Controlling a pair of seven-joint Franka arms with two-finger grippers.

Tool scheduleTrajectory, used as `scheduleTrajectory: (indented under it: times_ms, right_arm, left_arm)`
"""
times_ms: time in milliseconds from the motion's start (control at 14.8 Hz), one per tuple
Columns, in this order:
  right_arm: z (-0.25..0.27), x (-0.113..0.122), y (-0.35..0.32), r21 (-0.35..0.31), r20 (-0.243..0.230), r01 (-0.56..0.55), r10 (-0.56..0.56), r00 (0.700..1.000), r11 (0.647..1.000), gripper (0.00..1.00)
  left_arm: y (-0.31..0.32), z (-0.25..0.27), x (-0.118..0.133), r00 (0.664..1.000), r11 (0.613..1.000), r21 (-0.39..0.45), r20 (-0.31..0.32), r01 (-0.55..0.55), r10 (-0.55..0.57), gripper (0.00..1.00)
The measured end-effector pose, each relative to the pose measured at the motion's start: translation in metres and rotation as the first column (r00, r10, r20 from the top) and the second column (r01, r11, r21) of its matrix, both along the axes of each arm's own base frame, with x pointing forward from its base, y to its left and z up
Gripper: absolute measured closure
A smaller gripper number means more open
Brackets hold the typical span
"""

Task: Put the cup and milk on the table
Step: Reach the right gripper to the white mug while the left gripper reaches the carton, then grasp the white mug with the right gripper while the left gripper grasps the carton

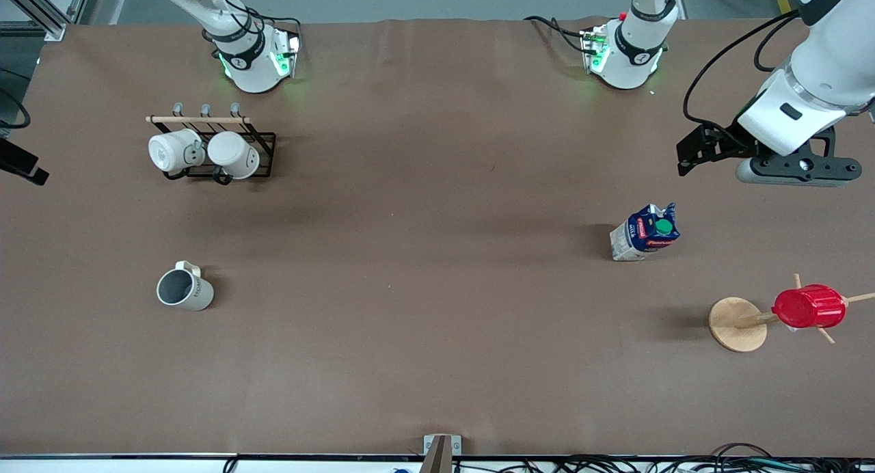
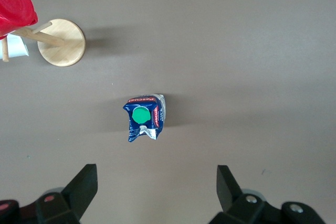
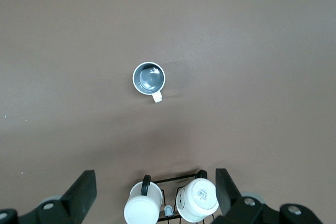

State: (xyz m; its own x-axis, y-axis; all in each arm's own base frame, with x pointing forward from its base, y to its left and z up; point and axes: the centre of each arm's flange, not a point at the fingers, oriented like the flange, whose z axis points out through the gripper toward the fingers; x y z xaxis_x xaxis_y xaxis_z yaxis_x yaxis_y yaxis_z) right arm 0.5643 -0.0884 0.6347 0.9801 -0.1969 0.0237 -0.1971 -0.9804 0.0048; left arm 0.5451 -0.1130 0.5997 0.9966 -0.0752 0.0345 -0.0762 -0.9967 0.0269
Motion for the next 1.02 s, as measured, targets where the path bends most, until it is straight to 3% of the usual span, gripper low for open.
scheduleTrajectory:
  times_ms: [406, 677, 1015]
  right_arm:
    - [-0.109, 0.054, -0.034, 0.016, -0.055, -0.089, 0.09, 0.994, 0.996, 0.0]
    - [-0.203, 0.084, -0.04, 0.038, -0.03, -0.146, 0.147, 0.989, 0.989, 0.0]
    - [-0.299, 0.096, -0.033, 0.019, -0.026, -0.272, 0.272, 0.962, 0.962, 0.0]
  left_arm:
    - [0.005, -0.002, 0.004, 1.0, 1.0, -0.003, 0.011, -0.011, 0.011, 0.0]
    - [0.013, -0.023, 0.013, 1.0, 1.0, -0.004, -0.008, -0.025, 0.025, 0.0]
    - [0.024, -0.098, 0.029, 0.999, 0.999, -0.015, 0.013, -0.05, 0.05, 0.02]
